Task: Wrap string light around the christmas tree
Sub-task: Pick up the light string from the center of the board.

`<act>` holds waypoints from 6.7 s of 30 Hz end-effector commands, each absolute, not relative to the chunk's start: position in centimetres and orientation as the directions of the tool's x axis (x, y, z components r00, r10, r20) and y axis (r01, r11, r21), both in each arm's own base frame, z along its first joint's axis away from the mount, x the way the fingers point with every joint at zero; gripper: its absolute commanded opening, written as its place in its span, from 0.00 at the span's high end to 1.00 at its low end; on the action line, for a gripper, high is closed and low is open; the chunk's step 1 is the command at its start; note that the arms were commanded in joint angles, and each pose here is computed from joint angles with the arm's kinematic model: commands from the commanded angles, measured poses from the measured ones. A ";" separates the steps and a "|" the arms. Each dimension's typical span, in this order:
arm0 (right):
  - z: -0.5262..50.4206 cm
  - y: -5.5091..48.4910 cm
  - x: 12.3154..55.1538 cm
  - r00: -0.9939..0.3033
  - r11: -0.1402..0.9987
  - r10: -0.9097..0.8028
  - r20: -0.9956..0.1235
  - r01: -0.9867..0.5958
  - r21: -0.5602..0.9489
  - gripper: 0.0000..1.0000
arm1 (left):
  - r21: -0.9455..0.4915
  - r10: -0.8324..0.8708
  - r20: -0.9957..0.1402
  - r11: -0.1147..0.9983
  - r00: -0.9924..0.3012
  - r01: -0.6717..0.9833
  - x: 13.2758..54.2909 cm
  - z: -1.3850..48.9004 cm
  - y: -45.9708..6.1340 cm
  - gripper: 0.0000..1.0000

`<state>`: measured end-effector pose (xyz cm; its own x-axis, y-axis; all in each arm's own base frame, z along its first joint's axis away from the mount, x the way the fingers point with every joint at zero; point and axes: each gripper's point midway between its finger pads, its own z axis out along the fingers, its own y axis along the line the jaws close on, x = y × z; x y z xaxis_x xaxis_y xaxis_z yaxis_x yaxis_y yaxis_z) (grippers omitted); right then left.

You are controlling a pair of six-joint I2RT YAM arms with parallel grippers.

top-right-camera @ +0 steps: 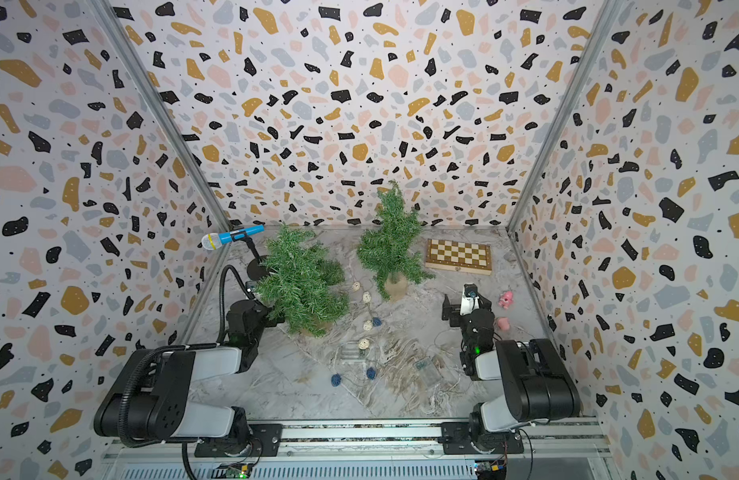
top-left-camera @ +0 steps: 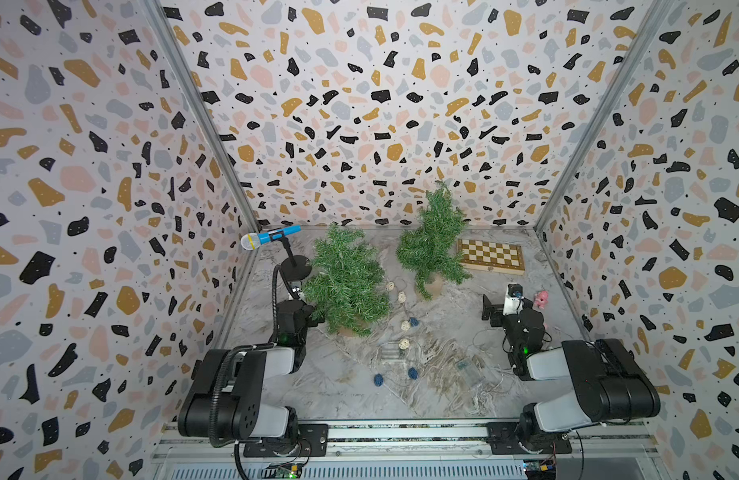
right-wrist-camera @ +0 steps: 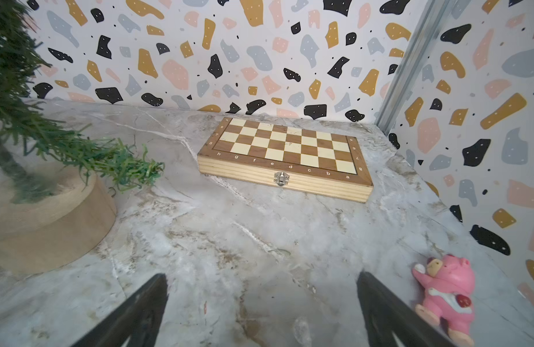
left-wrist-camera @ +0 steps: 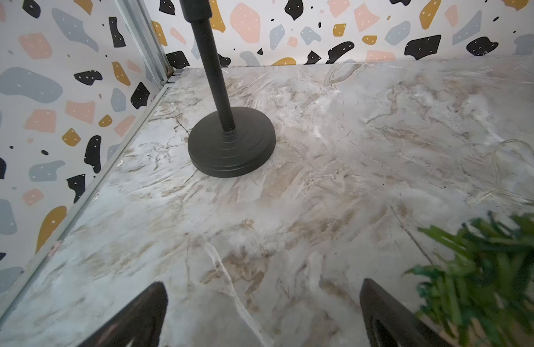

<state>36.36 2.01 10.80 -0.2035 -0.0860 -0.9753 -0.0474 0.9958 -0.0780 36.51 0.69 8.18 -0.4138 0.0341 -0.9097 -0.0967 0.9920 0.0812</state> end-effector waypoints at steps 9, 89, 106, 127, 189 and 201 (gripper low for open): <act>12.0 2.1 37.0 -0.168 0.996 -0.087 -0.982 -0.047 -0.080 0.01 | 0.066 0.034 -0.930 0.995 -0.365 -0.077 37.5 9.9 0.5 0.01; 17.9 14.0 34.6 -0.685 0.890 0.258 -0.681 -0.105 0.443 0.09 | -0.132 -0.304 -0.808 0.928 -0.505 -0.347 31.3 23.6 0.8 0.01; 14.4 18.9 28.2 -0.805 0.907 -0.030 -0.592 -0.272 0.323 0.16 | -0.026 -0.242 -0.768 0.937 -0.593 -0.348 28.6 26.4 1.7 0.00; 12.8 25.4 31.1 -0.773 0.922 -0.022 -0.634 -0.261 0.286 0.23 | -0.103 -0.236 -0.685 0.968 -0.689 -0.229 29.2 24.8 -1.4 0.04; 11.0 31.8 29.4 -0.777 0.893 -0.184 -0.602 -0.388 0.228 0.81 | -0.070 -0.192 -0.693 0.977 -0.695 -0.201 28.4 26.9 -1.3 0.03; 19.3 32.2 26.5 -0.694 0.826 -0.227 -0.683 -0.509 0.243 0.81 | -0.062 -0.177 -0.752 0.978 -0.635 -0.199 26.7 32.3 -0.5 0.05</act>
